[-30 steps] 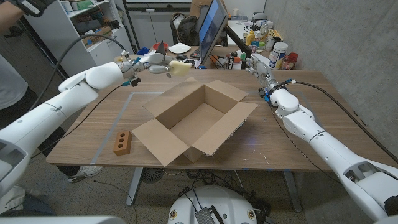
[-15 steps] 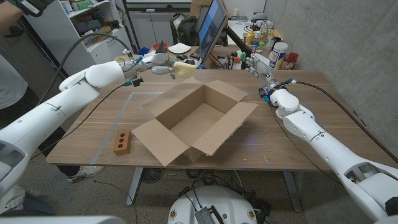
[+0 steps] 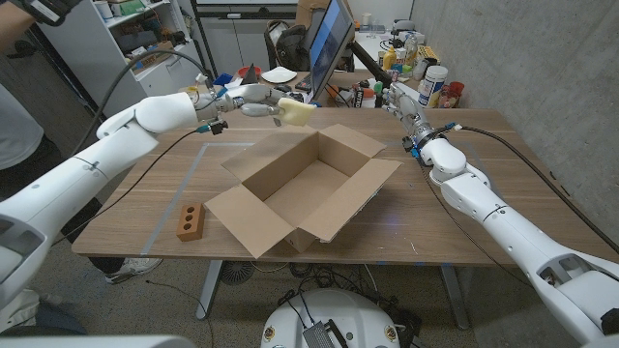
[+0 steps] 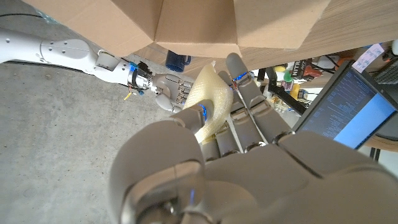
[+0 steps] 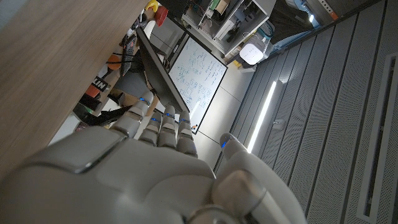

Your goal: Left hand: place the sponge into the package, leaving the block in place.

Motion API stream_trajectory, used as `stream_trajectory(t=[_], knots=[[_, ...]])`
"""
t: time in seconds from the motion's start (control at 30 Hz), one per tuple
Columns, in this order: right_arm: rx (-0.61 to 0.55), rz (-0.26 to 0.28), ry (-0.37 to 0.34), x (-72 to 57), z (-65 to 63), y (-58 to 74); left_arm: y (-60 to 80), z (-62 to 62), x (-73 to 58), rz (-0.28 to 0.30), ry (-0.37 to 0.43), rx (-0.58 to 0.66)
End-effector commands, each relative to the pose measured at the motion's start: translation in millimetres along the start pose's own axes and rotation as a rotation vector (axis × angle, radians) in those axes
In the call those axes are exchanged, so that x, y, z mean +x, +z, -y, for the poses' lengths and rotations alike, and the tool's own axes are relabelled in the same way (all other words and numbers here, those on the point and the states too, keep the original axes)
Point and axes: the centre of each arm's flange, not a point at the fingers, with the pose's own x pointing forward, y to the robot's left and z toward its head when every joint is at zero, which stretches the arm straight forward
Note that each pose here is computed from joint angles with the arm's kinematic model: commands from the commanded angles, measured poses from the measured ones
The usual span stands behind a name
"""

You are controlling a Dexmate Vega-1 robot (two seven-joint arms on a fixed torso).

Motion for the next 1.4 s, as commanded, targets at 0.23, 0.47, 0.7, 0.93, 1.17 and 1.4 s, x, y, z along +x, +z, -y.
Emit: stream_trajectory(t=[0.23,0.47,0.7,0.93,1.17,1.4], knots=[[0.010,0.006,-0.014,-8.3,4.1,-2.1,33.8,7.3,22.4,0.062,-0.149,0.099],[0.026,0.004,-0.017,-9.6,4.4,-7.3,47.7,12.1,33.3,0.061,-0.226,0.207],[0.021,0.008,-0.019,-12.5,7.1,-8.4,59.4,17.6,39.0,0.052,-0.277,0.327],[0.030,0.009,-0.022,-13.5,8.1,-8.5,72.7,27.6,45.2,0.066,-0.311,0.437],[0.030,0.014,-0.026,-13.7,8.6,-9.7,80.7,37.7,50.9,0.062,-0.403,0.476],[0.030,0.010,-0.020,-12.6,7.8,-13.1,81.4,46.1,54.1,0.045,-0.470,0.527]])
